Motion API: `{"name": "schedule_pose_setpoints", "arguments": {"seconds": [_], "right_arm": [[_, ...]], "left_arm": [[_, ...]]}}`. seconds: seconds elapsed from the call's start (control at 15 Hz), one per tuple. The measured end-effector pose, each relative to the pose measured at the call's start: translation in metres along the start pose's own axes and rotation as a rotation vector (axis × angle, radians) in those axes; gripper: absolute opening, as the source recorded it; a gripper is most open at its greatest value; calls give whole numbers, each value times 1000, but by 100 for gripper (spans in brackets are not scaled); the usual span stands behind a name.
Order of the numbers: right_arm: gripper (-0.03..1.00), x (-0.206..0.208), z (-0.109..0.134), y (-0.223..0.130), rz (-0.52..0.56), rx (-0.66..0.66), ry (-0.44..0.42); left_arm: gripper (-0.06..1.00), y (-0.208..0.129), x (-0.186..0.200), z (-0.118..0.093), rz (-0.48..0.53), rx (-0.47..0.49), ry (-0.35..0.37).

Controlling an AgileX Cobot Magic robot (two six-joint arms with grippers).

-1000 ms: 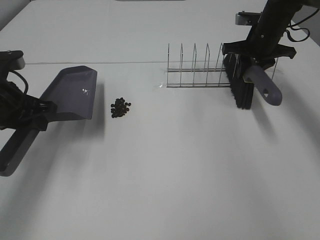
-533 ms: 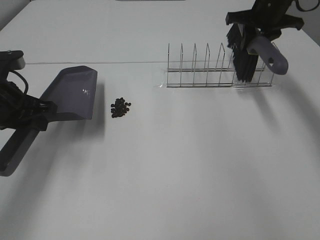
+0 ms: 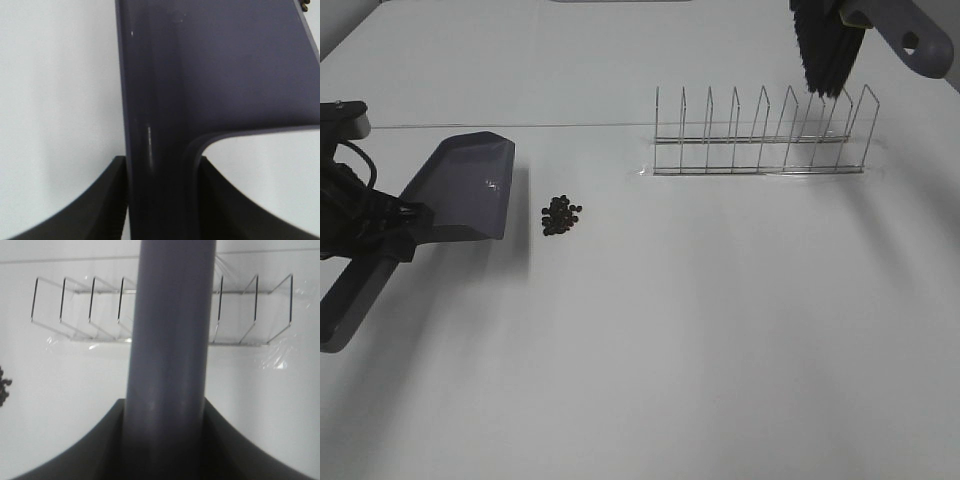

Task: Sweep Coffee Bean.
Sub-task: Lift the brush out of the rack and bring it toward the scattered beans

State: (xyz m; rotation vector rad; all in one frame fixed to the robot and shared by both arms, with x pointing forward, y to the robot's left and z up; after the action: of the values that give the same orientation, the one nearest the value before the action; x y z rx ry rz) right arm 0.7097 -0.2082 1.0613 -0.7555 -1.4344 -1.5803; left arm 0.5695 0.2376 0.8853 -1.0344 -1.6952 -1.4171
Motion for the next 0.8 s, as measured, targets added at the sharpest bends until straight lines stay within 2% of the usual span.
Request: {"name": "schedule_pose_setpoints", "arguments": {"seconds": [0.07, 0.13, 0.33, 0.47, 0.67, 0.8], "right_arm": [[36, -1, 28, -36, 88, 98, -35], [36, -11, 45, -58, 148, 156, -54], [36, -41, 74, -110, 286, 256, -120], [36, -55, 91, -132, 295, 300, -165], [36, -74, 110, -145, 286, 343, -177], [36, -98, 116, -160, 342, 378, -194]], "left_arm": [[38, 0, -2, 1, 1, -3, 3], [38, -1, -6, 1, 5, -3, 6], [38, -9, -21, 5, 46, -3, 18], [38, -14, -29, 7, 73, -9, 28], [38, -17, -35, 9, 90, -18, 35], [38, -17, -37, 9, 89, -21, 37]]}}
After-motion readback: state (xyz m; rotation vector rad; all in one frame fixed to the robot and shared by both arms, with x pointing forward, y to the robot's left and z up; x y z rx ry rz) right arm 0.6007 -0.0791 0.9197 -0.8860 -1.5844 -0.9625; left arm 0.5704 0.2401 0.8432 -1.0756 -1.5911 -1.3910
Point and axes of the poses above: a point on each arm's last joint axis where the gripper is mounted, x pointing back along that axis away from the gripper, z along the wrist's bending axis when the last joint is at zero, y = z × x, the point moved 6 cm from there along -x, pointing out along that axis toward the gripper, and after that the axes turned 3 degrees about x, right-handed, at the moved point
